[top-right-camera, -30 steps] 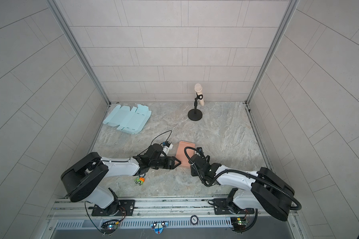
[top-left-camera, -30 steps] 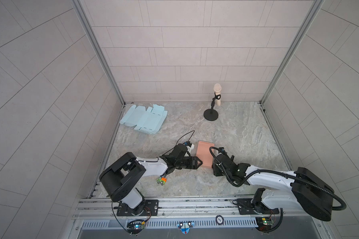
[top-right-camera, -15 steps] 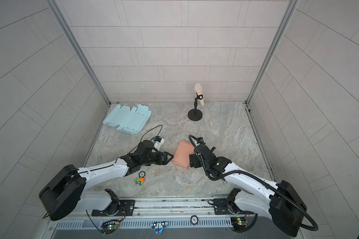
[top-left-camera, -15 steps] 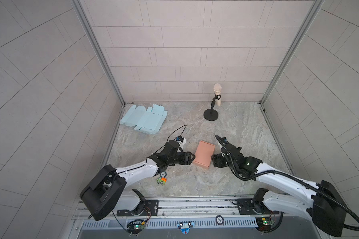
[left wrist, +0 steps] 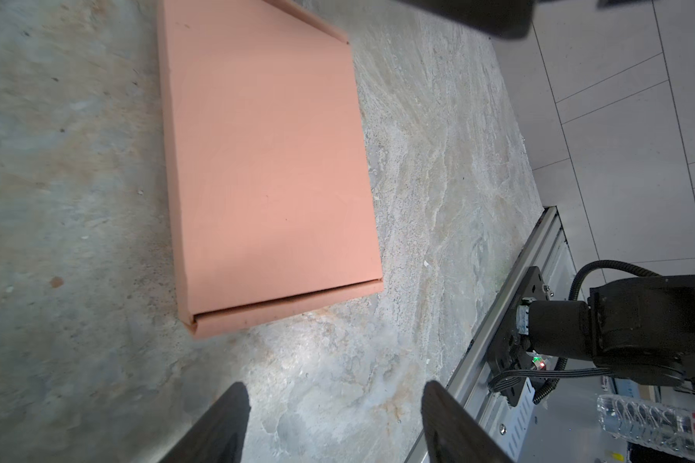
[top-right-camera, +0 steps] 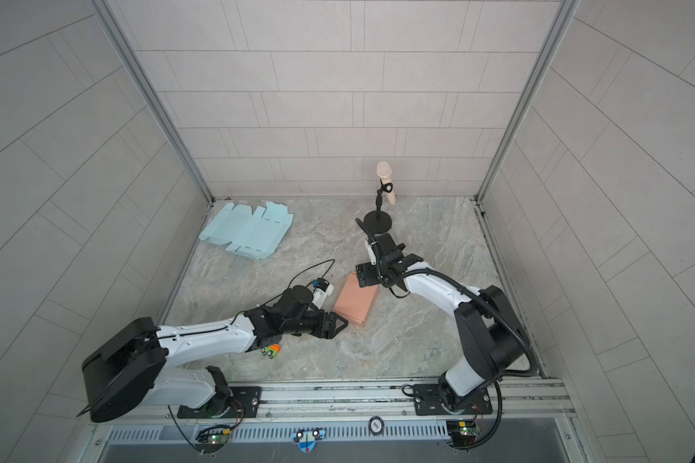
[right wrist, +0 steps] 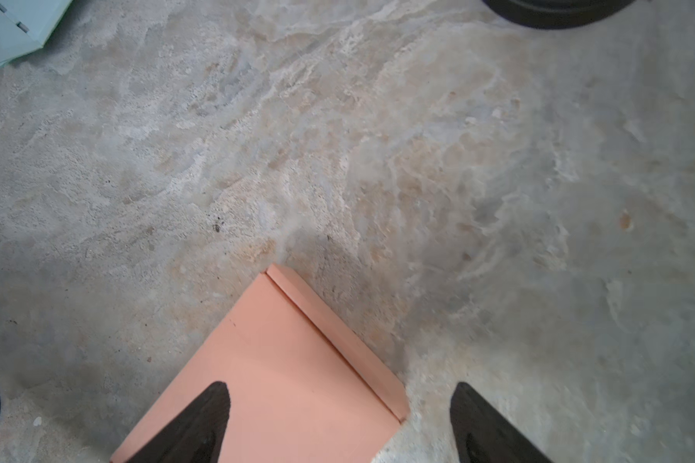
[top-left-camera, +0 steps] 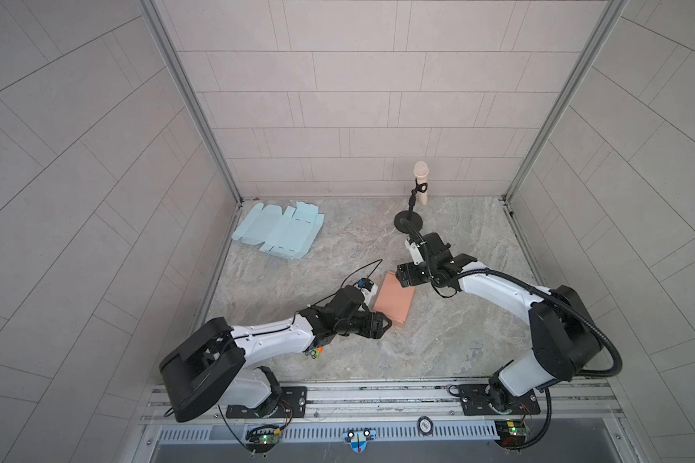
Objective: Fold the paper box
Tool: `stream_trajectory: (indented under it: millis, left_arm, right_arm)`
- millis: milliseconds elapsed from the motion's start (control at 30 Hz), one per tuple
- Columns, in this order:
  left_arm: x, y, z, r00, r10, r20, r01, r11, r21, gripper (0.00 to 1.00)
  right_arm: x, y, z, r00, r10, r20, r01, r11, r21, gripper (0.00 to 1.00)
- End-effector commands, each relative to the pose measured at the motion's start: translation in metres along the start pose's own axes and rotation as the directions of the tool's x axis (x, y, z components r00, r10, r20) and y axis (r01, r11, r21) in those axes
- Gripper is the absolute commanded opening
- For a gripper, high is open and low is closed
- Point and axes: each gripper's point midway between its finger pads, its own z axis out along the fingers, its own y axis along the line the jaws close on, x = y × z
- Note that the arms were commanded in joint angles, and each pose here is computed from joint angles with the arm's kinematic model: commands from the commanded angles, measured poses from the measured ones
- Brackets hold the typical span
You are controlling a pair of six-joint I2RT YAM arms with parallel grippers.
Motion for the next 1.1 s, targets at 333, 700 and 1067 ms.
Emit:
stream_trajectory:
  millis: [333, 700, 1067]
  left_arm:
    - [-0.002, 0.0, 0.018, 0.999, -0.038, 0.009, 0.038, 0.999, 0.024, 0.71]
    - [-0.013, 0.011, 0.024, 0.998, -0.054, 0.023, 0.053, 0.998, 0.014, 0.66]
    - [-0.034, 0.018, 0.026, 0.995, -0.084, 0.047, 0.082, 0.996, 0.041, 0.63]
  right_arm:
    - [-0.002, 0.002, 0.041, 0.997, -0.014, -0.074, 0.01, 0.999, -0.042, 0.94]
    - [0.027, 0.006, 0.017, 0.999, 0.021, -0.034, -0.025, 0.994, -0.107, 0.95]
    - [0.064, 0.004, -0.021, 0.998, 0.058, -0.007, -0.058, 0.989, -0.137, 0.95]
